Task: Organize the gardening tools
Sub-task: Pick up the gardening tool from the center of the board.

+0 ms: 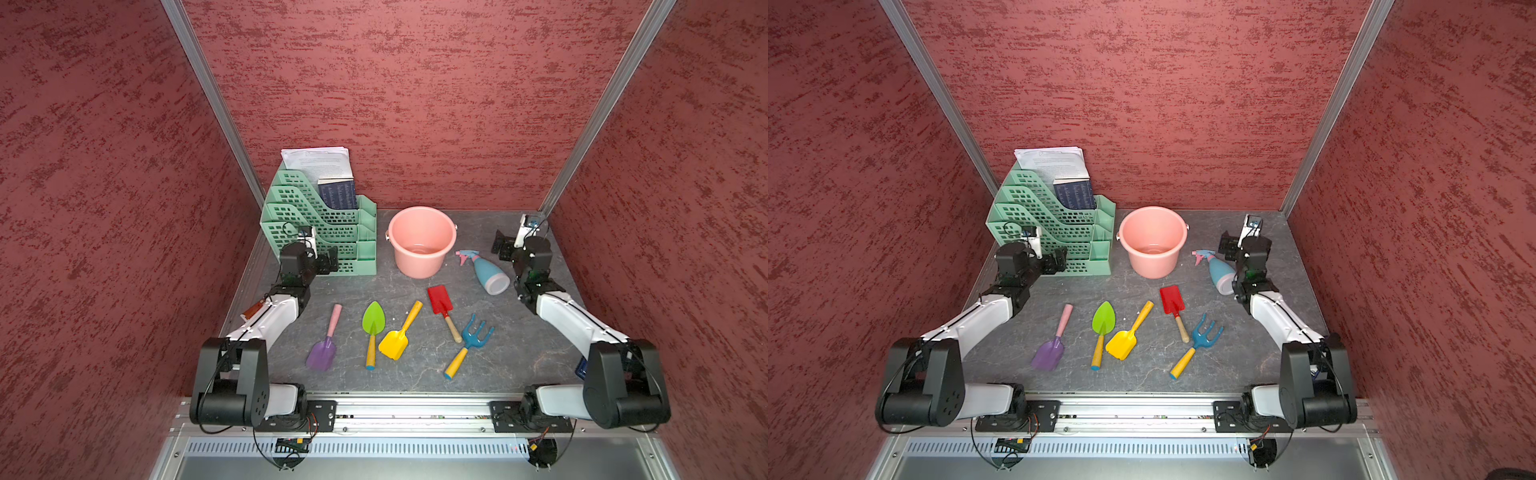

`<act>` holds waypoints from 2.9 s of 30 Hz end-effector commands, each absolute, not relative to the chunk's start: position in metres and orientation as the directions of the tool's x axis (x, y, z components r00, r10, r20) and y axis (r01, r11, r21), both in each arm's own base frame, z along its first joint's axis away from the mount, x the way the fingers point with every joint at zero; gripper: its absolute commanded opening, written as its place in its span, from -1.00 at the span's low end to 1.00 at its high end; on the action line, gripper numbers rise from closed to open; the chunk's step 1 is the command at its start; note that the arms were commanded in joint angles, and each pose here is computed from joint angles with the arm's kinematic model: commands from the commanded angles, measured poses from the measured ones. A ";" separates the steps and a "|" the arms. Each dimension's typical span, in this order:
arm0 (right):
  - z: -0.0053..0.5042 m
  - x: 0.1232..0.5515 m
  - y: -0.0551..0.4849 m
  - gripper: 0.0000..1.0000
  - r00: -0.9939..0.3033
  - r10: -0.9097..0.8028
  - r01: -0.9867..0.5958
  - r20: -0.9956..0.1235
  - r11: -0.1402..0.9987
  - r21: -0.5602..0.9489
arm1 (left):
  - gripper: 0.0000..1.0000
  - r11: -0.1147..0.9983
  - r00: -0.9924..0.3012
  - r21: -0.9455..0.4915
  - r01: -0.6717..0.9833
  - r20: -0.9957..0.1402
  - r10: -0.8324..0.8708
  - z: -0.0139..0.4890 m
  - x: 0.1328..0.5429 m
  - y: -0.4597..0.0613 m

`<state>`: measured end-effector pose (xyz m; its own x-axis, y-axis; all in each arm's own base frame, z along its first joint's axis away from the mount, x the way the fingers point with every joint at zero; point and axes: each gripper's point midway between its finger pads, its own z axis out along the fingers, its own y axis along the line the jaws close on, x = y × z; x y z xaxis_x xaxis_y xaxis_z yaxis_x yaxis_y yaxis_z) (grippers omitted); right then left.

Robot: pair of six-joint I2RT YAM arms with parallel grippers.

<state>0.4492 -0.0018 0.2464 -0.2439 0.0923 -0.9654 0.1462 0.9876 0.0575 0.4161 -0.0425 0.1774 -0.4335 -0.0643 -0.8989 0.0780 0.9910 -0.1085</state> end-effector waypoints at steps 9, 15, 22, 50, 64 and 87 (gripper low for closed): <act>0.153 0.455 0.040 0.97 -0.866 0.010 -0.024 -0.500 0.998 0.062 | 0.99 0.960 -0.716 -0.254 0.121 -0.692 -0.093 0.162 0.344 -0.096; 0.125 0.463 0.036 0.97 -0.912 -0.015 -0.027 -0.411 0.999 0.022 | 1.00 0.901 -0.764 -0.388 0.195 -0.637 -0.109 0.174 0.322 -0.121; 0.103 0.486 0.035 0.94 -0.919 -0.066 -0.067 -0.389 0.998 -0.012 | 1.00 0.862 -0.778 -0.454 0.225 -0.617 -0.122 0.174 0.308 -0.132; 0.039 0.509 0.043 0.26 -0.949 -0.180 -0.155 -0.259 0.981 -0.116 | 0.99 0.856 -0.808 -0.464 0.226 -0.581 -0.102 0.155 0.308 -0.136; 0.015 0.493 0.038 -0.47 -0.973 -0.177 -0.157 -0.151 0.979 -0.133 | 0.99 0.856 -0.811 -0.465 0.227 -0.577 -0.099 0.153 0.309 -0.137; 0.140 0.503 0.040 -0.99 -0.630 0.110 0.088 -0.769 0.994 0.070 | 1.00 0.864 -0.800 -0.454 0.217 -0.591 -0.109 0.155 0.310 -0.133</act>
